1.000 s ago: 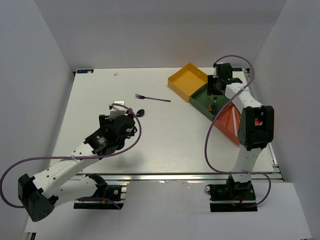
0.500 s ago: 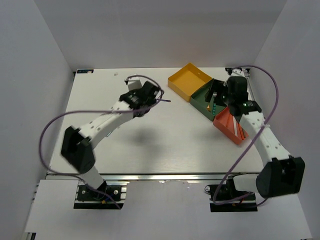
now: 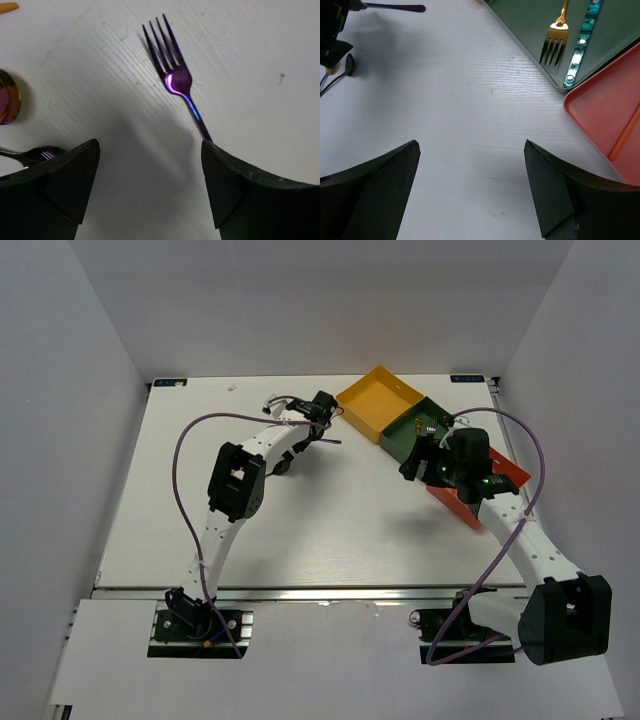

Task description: Sort the eating utensils into containers

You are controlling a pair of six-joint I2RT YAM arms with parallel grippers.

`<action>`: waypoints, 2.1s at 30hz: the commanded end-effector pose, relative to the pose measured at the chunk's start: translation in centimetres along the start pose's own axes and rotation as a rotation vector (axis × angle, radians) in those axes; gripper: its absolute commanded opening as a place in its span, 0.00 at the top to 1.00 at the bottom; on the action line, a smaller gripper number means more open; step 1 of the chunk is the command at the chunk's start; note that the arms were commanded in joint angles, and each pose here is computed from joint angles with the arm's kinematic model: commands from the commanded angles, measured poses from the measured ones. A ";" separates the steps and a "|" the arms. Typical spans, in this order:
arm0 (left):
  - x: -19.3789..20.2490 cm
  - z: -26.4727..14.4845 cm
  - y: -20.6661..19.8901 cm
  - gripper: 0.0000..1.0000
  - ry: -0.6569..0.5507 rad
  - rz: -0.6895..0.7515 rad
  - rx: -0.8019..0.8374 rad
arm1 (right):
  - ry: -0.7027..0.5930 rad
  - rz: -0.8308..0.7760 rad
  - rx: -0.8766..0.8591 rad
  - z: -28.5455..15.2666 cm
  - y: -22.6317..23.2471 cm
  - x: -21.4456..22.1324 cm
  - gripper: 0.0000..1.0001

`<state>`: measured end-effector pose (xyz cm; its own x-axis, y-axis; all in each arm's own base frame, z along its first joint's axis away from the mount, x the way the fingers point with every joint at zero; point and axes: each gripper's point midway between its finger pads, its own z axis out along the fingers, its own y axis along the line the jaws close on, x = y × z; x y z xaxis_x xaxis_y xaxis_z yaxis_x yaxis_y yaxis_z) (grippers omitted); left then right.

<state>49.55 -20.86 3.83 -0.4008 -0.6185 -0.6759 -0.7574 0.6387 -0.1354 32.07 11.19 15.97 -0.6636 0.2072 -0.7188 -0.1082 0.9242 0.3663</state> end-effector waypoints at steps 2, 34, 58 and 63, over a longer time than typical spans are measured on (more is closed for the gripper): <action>-5.1 -3.1 -3.2 0.09 -0.106 -0.209 0.128 | -0.049 -0.036 -0.112 -0.3 2.1 -0.8 0.11; 3.2 4.8 -1.7 0.49 -0.075 0.097 0.001 | -0.083 -0.045 -0.248 -1.0 4.3 -0.7 0.11; 11.3 4.7 3.5 0.98 0.265 0.507 0.128 | -0.124 -0.058 -0.286 -2.1 4.9 -1.0 0.11; 13.9 1.9 3.8 1.00 0.330 0.626 0.255 | -0.119 -0.057 -0.291 -2.1 5.0 -1.0 0.11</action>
<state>51.31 -22.83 1.62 -0.5862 -0.3583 -0.7267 -0.4445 0.8921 -0.0813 30.44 14.48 18.49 -0.5940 0.2059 -0.7777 -0.3210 0.8257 0.4638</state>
